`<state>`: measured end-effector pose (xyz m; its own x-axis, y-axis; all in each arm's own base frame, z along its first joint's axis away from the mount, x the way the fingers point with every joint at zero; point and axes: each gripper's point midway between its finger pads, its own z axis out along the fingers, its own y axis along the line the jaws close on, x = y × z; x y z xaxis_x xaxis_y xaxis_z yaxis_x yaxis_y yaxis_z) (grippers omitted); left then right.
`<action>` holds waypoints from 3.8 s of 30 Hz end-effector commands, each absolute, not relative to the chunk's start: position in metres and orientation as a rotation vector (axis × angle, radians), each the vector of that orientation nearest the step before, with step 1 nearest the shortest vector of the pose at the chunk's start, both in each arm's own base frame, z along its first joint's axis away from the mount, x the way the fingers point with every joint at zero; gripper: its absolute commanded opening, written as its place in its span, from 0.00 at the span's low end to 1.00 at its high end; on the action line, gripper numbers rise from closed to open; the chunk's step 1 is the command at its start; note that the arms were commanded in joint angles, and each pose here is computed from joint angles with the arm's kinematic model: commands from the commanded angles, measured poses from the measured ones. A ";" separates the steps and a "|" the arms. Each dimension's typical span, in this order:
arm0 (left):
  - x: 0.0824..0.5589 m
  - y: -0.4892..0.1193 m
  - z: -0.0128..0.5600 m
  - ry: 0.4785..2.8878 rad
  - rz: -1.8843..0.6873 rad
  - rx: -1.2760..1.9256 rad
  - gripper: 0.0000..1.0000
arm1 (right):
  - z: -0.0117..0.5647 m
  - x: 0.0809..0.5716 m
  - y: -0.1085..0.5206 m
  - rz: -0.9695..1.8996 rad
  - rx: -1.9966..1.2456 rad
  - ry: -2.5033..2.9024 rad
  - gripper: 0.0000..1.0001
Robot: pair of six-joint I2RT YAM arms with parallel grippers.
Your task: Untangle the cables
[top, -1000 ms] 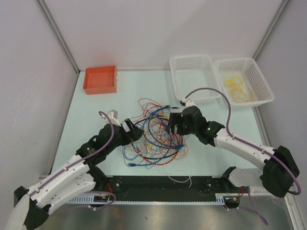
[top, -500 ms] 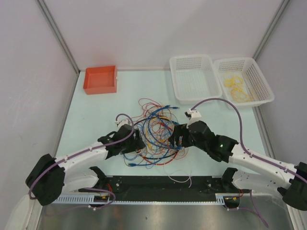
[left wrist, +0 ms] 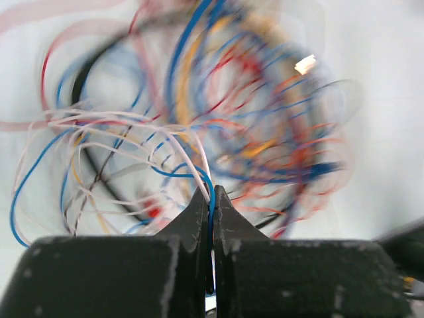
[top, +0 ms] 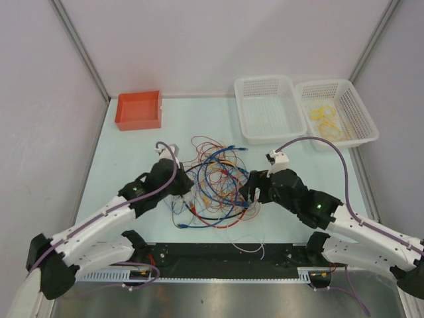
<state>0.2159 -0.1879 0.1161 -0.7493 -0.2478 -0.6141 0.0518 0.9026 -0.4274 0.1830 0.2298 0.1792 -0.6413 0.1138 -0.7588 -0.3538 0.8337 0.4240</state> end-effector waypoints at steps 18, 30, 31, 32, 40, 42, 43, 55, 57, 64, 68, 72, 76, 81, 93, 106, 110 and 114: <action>0.197 -0.223 0.462 1.580 -1.024 0.297 0.00 | 0.339 0.172 0.225 0.965 -0.207 1.742 0.84; 0.187 -0.254 0.472 1.523 -1.175 0.428 0.00 | 0.383 0.168 0.259 1.136 -0.291 1.581 0.78; 0.185 -0.258 0.472 1.516 -1.190 0.452 0.00 | 0.382 0.170 0.261 1.132 -0.289 1.586 0.78; 0.179 -0.263 0.476 1.488 -1.229 0.499 0.00 | 0.381 0.172 0.262 1.125 -0.284 1.587 0.77; 0.175 -0.275 0.456 1.494 -1.292 0.548 0.00 | 0.402 0.166 0.265 1.184 -0.304 1.501 0.70; 0.178 -0.277 0.451 1.519 -1.291 0.535 0.00 | 0.405 0.162 0.269 1.216 -0.325 1.485 0.65; 0.179 -0.278 0.449 1.523 -1.295 0.532 0.00 | 0.413 0.155 0.273 1.257 -0.356 1.451 0.64; 0.181 -0.279 0.450 1.531 -1.292 0.524 0.00 | 0.363 0.155 0.317 1.173 -0.519 1.570 0.65; 0.180 -0.279 0.452 1.528 -1.299 0.525 0.00 | 0.357 0.161 0.318 1.136 -0.508 1.585 0.70; 0.176 -0.279 0.453 1.530 -1.320 0.532 0.00 | 0.346 0.183 0.331 1.047 -0.477 1.587 0.66; 0.174 -0.277 0.452 1.529 -1.315 0.529 0.00 | 0.341 0.193 0.331 1.008 -0.435 1.603 0.43; 0.180 -0.272 0.442 1.557 -1.268 0.496 0.00 | 0.353 0.193 0.310 0.976 -0.371 1.595 0.12; 0.212 -0.259 0.412 1.684 -1.108 0.332 0.13 | 0.387 0.187 0.275 0.980 -0.275 1.515 0.00; 0.250 -0.227 0.354 1.875 -0.865 0.074 0.57 | 0.444 0.184 0.218 0.873 -0.179 1.453 0.00; 0.251 -0.210 0.300 1.940 -0.811 -0.066 1.00 | 0.539 0.187 0.156 0.675 -0.103 1.359 0.00; 0.235 -0.214 0.249 2.045 -0.862 -0.083 0.99 | 0.516 0.274 0.113 0.399 0.217 1.475 0.00; 0.232 -0.215 0.245 2.049 -0.874 -0.063 0.99 | 0.505 0.319 0.089 0.402 0.338 1.488 0.00; 0.228 -0.210 0.238 2.055 -0.849 -0.047 0.99 | 0.520 0.344 0.057 0.311 0.470 1.348 0.00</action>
<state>0.2303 -0.2119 0.2312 -0.6293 -0.3231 -0.7068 0.2461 0.7798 -0.5756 0.3367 0.0708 0.4805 0.0409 0.3739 -0.9266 0.0800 0.9231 0.3761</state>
